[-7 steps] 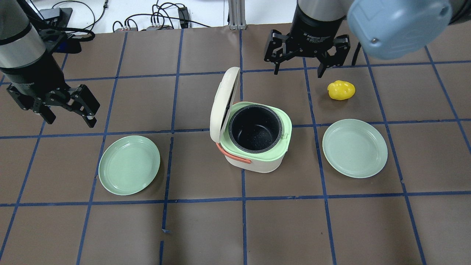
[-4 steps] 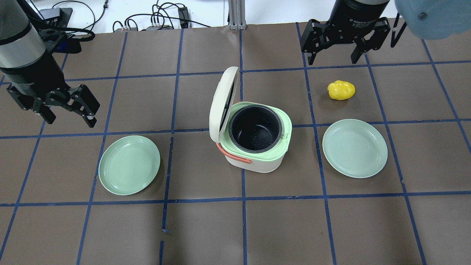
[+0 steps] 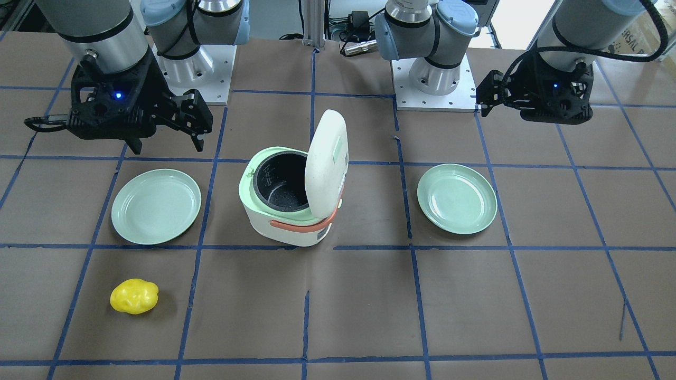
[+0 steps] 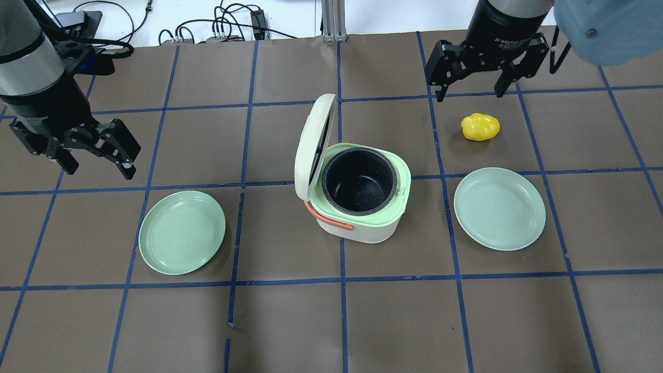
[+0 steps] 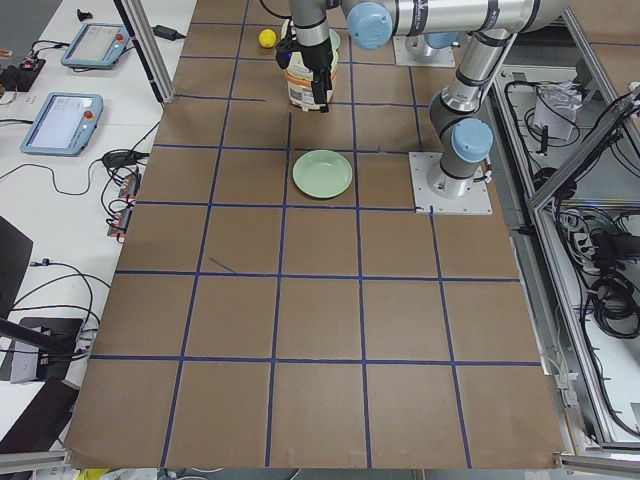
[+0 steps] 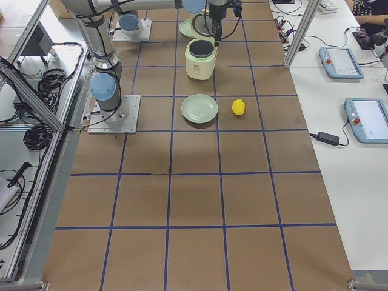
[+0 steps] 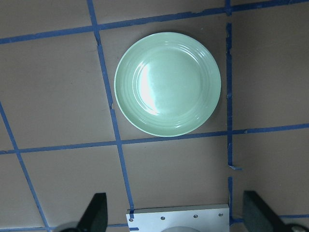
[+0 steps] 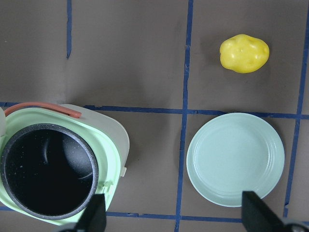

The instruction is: Press rice cooker button

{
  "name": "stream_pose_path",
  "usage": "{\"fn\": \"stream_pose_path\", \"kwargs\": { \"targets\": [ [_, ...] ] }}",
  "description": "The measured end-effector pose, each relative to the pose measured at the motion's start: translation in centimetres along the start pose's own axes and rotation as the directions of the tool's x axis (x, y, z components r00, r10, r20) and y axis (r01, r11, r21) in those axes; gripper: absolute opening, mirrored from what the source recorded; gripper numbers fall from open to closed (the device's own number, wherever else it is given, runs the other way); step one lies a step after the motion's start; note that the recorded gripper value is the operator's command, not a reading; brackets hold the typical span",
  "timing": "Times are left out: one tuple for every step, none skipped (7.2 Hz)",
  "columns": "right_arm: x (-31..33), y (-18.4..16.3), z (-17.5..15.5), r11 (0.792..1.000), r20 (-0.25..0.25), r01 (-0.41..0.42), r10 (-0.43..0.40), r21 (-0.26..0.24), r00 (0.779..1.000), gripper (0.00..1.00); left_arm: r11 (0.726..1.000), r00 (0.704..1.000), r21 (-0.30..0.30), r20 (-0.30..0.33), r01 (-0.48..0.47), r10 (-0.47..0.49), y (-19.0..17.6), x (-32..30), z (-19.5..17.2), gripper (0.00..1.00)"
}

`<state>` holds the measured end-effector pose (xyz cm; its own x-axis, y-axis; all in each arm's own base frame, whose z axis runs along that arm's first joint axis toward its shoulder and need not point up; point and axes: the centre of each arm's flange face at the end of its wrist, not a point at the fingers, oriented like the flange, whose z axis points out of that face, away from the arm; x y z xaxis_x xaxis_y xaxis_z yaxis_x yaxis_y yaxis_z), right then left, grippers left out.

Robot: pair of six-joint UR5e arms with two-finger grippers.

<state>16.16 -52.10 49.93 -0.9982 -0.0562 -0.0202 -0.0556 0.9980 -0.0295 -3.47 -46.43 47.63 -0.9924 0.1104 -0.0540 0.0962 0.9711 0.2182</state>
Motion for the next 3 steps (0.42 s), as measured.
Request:
{"fn": "stream_pose_path", "kwargs": {
  "targets": [
    [-0.01,0.04,0.16,1.0,-0.002,0.002,-0.002,-0.003,1.0,1.0,1.0,1.0,0.0,0.0,0.0,0.0,0.0,0.0,0.0,1.0],
    [-0.07,0.06,0.25,1.0,0.0,0.003,-0.003,-0.004,1.0,1.0,1.0,1.0,0.0,0.0,0.0,0.0,0.0,0.0,0.0,1.0],
    [-0.14,0.08,0.29,1.0,0.003,0.003,-0.003,-0.004,1.0,1.0,1.0,1.0,0.0,0.0,0.0,0.0,0.0,0.0,0.0,1.0]
  ]
}}
